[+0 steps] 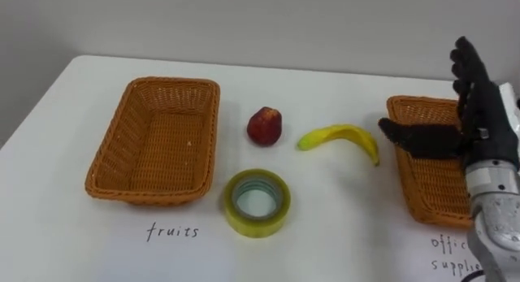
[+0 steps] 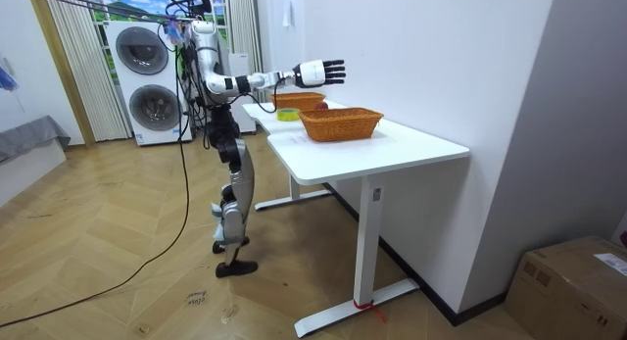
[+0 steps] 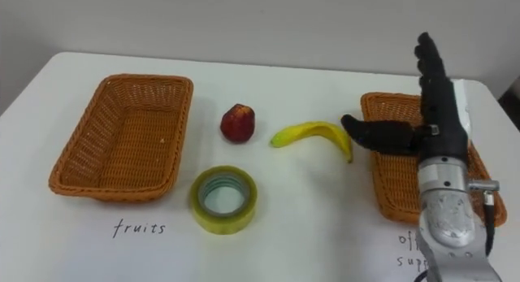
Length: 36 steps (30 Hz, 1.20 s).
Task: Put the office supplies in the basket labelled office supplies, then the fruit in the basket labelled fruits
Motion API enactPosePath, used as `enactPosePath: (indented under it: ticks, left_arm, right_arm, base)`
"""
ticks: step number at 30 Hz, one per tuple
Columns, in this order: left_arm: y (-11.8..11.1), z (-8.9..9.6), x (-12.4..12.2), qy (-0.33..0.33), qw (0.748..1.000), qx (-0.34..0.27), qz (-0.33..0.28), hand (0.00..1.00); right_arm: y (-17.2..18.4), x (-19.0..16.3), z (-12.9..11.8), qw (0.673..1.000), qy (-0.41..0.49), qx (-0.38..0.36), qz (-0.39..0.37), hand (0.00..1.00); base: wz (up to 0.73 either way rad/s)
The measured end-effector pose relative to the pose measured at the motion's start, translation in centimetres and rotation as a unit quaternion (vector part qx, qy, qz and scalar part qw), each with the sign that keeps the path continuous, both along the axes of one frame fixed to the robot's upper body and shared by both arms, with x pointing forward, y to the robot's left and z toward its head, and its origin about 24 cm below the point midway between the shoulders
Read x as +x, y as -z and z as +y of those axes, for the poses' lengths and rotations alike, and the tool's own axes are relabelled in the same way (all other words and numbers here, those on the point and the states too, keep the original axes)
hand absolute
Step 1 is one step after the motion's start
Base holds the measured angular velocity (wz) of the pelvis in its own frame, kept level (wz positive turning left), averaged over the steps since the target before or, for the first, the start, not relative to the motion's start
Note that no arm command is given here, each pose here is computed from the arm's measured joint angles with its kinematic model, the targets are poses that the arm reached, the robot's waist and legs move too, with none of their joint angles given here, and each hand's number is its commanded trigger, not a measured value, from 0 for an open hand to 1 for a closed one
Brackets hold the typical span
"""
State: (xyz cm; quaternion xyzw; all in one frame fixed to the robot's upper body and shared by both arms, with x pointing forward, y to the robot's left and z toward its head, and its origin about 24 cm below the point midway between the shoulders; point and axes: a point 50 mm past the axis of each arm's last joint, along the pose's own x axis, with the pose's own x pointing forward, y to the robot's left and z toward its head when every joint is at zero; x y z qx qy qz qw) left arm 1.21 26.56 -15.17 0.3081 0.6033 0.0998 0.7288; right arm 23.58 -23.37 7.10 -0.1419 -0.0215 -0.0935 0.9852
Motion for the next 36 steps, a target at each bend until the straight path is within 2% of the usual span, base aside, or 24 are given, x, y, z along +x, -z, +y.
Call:
enactPosePath:
  ticks: [5,12,28,36]
  left_arm:
    - [0.1,-0.4,0.2,0.016,1.0,-0.004,0.004,0.0]
    - [-0.1,-0.1,0.3,0.016,1.0,-0.001,0.003,0.0]
    - [-0.3,0.1,1.4,0.02,0.999,0.018,-0.018,0.0]
    - [-0.4,0.3,1.4,0.019,0.999,0.034,-0.023,0.0]
  right_arm:
    - [0.1,0.7,1.7,0.999,-0.05,0.008,0.005,0.0]
    - [0.6,0.8,2.9,0.996,-0.082,0.042,0.021,0.0]
    - [0.3,1.6,5.4,0.987,-0.156,-0.02,0.023,0.0]
    - [3.2,1.1,7.3,0.972,-0.216,-0.029,0.093,0.0]
  base:
    - [0.06]
    - [0.05]
    - [0.0]
    - [0.0]
